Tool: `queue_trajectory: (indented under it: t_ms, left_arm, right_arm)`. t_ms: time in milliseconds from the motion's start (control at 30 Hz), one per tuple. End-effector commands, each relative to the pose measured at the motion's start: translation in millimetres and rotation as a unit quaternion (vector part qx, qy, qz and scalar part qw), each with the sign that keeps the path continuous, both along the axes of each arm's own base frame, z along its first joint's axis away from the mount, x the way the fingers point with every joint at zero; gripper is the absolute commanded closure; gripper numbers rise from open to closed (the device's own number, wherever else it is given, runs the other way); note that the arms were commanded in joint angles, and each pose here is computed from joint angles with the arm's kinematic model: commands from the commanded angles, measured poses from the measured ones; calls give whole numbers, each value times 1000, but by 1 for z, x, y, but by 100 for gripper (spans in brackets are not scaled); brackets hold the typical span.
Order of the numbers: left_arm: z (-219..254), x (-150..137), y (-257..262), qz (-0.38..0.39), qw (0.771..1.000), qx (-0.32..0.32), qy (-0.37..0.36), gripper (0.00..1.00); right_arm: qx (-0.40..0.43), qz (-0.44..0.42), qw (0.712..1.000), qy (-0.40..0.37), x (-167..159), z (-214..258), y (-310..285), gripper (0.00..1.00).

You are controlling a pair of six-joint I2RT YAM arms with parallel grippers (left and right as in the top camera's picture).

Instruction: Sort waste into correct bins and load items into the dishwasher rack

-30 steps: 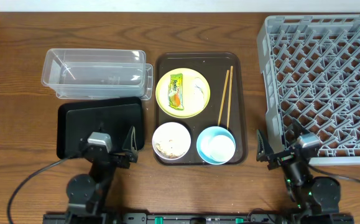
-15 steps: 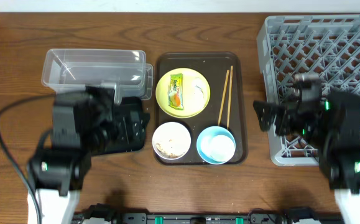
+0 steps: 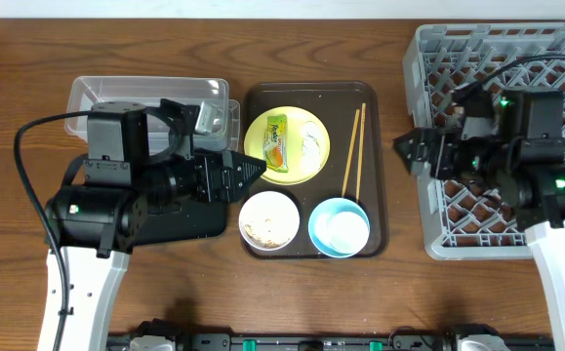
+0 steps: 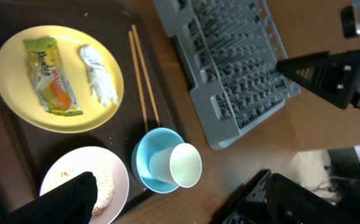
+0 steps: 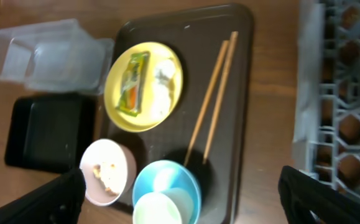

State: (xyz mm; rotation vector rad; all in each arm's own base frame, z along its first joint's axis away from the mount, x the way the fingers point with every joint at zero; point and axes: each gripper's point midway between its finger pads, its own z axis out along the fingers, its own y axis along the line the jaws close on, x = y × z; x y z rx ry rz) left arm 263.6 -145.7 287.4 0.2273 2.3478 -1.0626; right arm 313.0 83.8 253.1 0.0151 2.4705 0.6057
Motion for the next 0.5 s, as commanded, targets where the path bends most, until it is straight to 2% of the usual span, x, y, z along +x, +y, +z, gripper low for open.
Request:
queue_trajectory:
  t_ms: [0,167,233,333,467]
  left_arm:
    - [8,13,7,37,999,7,4,12]
    - [-5,9,-21,-3,998,36,45,12]
    - [-26,0,-34,-19,994,87,65,12]
    - [-64,-16,-52,-48,976,197,79,11]
    - [-93,-33,-74,-91,955,270,84,13]
  right_arm:
    - [2,-36,999,-13,8,14,-14,5]
    - [12,-52,999,-3,7,15,-16,3]
    - [12,-52,999,0,6,13,-16,2]
    - [11,-53,999,6,4,12,-16,1]
    - [9,-54,998,11,2,10,-17,1]
